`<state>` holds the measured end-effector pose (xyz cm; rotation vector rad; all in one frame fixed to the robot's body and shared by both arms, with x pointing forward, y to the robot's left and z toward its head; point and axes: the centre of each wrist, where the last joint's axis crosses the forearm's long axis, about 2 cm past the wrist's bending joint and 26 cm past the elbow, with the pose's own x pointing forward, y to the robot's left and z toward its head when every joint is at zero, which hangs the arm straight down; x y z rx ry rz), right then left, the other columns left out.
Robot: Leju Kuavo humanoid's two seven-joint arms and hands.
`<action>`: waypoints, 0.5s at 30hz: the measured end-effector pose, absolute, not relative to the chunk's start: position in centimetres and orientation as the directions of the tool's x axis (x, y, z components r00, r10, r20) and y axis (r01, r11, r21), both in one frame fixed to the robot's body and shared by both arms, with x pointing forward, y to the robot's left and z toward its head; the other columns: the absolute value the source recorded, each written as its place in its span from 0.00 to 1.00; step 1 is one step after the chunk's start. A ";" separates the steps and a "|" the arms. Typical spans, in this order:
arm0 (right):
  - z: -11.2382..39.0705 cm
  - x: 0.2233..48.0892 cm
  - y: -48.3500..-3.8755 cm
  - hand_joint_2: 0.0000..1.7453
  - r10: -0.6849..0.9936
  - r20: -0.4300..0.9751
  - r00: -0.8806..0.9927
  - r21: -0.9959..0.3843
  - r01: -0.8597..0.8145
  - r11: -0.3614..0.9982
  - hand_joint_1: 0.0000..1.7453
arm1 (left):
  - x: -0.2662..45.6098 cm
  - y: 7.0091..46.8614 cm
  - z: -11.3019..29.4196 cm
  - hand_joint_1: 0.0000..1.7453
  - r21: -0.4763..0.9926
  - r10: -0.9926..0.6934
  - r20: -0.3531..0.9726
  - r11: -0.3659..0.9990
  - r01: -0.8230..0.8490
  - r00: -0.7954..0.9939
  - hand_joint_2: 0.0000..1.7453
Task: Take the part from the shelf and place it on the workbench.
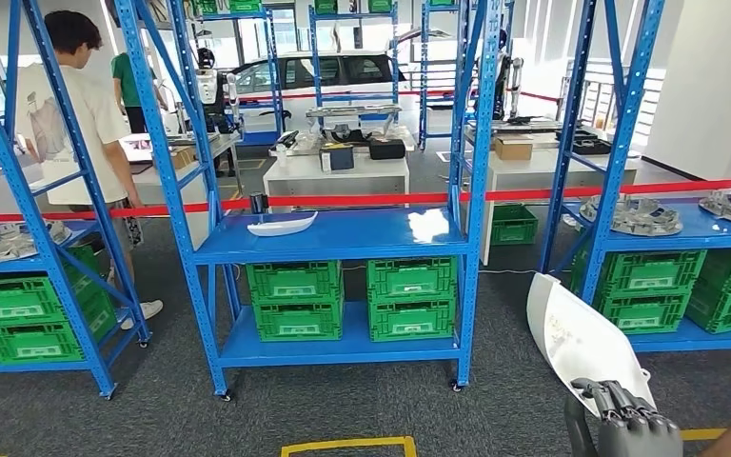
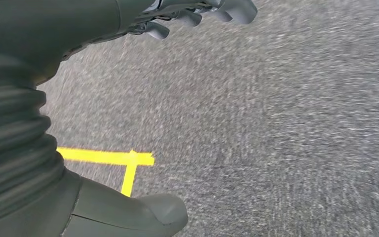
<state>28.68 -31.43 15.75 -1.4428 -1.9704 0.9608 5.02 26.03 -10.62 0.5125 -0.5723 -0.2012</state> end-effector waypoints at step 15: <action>16.0 28.9 -31.5 1.00 0.952 -0.011 -0.306 -0.781 0.597 0.183 1.00 | 5.0 26.2 -10.7 0.00 0.465 -0.314 0.491 0.883 0.060 0.813 1.00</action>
